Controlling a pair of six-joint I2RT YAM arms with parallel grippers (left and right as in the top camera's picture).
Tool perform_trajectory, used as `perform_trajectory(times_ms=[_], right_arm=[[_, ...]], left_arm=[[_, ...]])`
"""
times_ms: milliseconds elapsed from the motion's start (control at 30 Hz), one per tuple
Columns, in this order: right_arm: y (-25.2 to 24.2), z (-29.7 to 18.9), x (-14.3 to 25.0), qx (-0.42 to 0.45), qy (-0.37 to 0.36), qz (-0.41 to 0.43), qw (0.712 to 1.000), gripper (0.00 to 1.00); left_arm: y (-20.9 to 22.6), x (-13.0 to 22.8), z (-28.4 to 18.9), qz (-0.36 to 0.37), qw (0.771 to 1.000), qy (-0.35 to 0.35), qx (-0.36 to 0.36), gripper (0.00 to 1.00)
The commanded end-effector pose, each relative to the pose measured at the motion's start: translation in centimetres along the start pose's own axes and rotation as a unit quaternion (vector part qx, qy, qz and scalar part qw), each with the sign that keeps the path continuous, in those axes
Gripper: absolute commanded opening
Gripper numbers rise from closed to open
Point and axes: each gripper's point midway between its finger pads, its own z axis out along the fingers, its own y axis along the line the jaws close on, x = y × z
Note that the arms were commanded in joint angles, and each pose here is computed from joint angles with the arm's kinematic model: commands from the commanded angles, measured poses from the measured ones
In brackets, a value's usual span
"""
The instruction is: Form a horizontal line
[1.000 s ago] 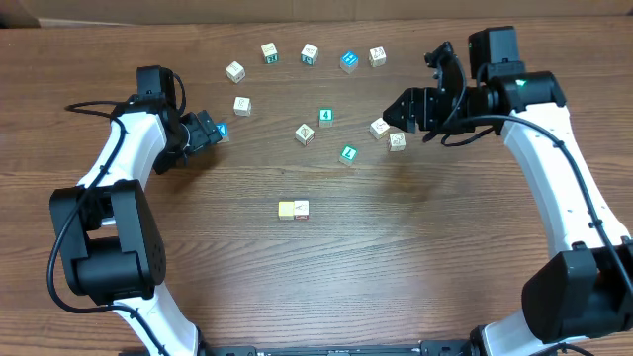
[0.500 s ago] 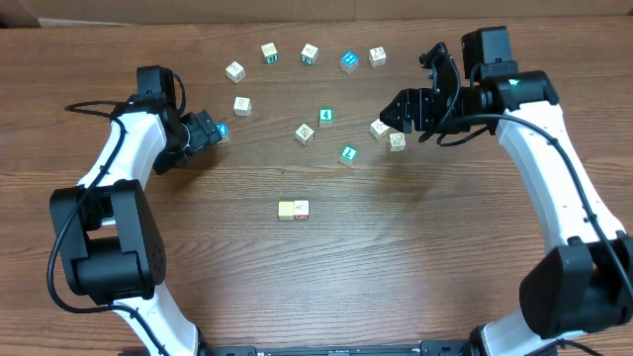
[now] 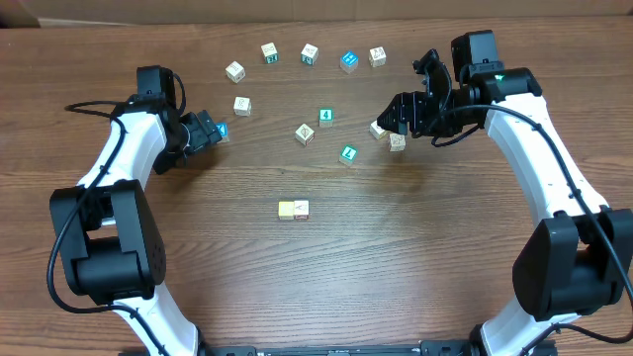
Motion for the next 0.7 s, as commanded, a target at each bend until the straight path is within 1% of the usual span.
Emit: perform_trajectory(times_ms=[0,100,200,233,267,300,433,600,633,667], right_arm=[[0.21,-0.29,-0.51,0.0,-0.009,-0.011,1.0,0.77],[-0.07,-0.3,-0.54,0.008,-0.009,-0.011,1.0,0.76],[-0.76,-0.33,-0.6,0.028,-0.011,-0.01,1.0,0.72],[-0.73,-0.33,-0.66,0.028,-0.012,-0.011,0.999,0.76],[-0.72,-0.33,-0.72,0.027,-0.013,-0.012,0.999,0.91],[-0.71,-0.33,-0.72,0.027,-0.013,-0.012,0.999,1.0],[-0.45,-0.34,-1.37,0.02,-0.026,-0.012,0.999,1.0],[-0.48,-0.34,-1.25,0.021,-0.024,-0.01,0.999,1.0],[-0.5,-0.34,-1.28,0.022,-0.024,-0.01,0.999,0.95],[-0.66,-0.32,-1.3,0.026,-0.024,-0.01,0.999,0.87]], left_arm=[[-0.37,-0.38,0.09,0.004,1.0,-0.005,0.0,0.99],[-0.36,-0.38,0.09,0.004,1.0,-0.005,-0.001,0.99],[-0.36,-0.38,0.09,0.004,1.0,-0.005,-0.001,1.0],[-0.37,-0.38,0.09,0.004,1.0,-0.005,0.0,1.0],[-0.36,-0.38,0.09,0.004,1.0,-0.005,-0.001,0.99],[-0.36,-0.38,0.09,0.004,1.0,-0.005,-0.001,1.0],[-0.36,-0.38,0.09,0.004,1.0,-0.005,-0.001,1.0],[-0.36,-0.38,0.09,0.004,1.0,-0.005,-0.001,1.0],[-0.36,-0.37,0.09,0.004,1.0,-0.005,0.0,1.0],[-0.36,-0.38,0.09,0.004,1.0,-0.005,-0.001,0.99]])
